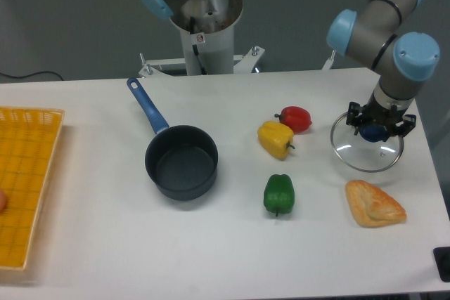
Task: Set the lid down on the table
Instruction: 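Lower the glass lid onto the table beside the flatbread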
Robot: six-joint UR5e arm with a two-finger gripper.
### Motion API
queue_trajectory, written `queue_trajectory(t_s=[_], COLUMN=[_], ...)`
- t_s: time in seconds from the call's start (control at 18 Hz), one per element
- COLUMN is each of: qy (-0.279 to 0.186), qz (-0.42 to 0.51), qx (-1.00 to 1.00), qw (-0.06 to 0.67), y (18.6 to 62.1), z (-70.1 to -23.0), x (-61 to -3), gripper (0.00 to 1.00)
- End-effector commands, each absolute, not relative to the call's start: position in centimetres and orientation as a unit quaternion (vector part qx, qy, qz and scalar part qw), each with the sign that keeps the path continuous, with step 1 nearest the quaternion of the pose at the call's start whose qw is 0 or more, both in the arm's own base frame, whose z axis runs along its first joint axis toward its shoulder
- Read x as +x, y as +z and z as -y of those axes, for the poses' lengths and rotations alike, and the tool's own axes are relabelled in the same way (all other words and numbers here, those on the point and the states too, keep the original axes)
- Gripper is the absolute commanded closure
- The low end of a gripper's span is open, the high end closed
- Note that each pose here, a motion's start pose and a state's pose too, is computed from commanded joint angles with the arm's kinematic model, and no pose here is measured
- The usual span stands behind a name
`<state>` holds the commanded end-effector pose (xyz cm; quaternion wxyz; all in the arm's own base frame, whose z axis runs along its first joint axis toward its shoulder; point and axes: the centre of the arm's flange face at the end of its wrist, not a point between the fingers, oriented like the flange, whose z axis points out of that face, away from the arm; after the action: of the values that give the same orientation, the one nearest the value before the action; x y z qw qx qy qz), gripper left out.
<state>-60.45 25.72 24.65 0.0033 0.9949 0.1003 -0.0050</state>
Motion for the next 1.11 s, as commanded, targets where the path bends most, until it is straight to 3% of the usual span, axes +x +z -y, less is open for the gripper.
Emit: queue_trajectory(t_s=[1.11], qy=[0.003], qz=[-0.103], qx=[0.995], qw=[0.004], y=[21.6], z=[-25.5], x=[-60.7], gripper=[0.32])
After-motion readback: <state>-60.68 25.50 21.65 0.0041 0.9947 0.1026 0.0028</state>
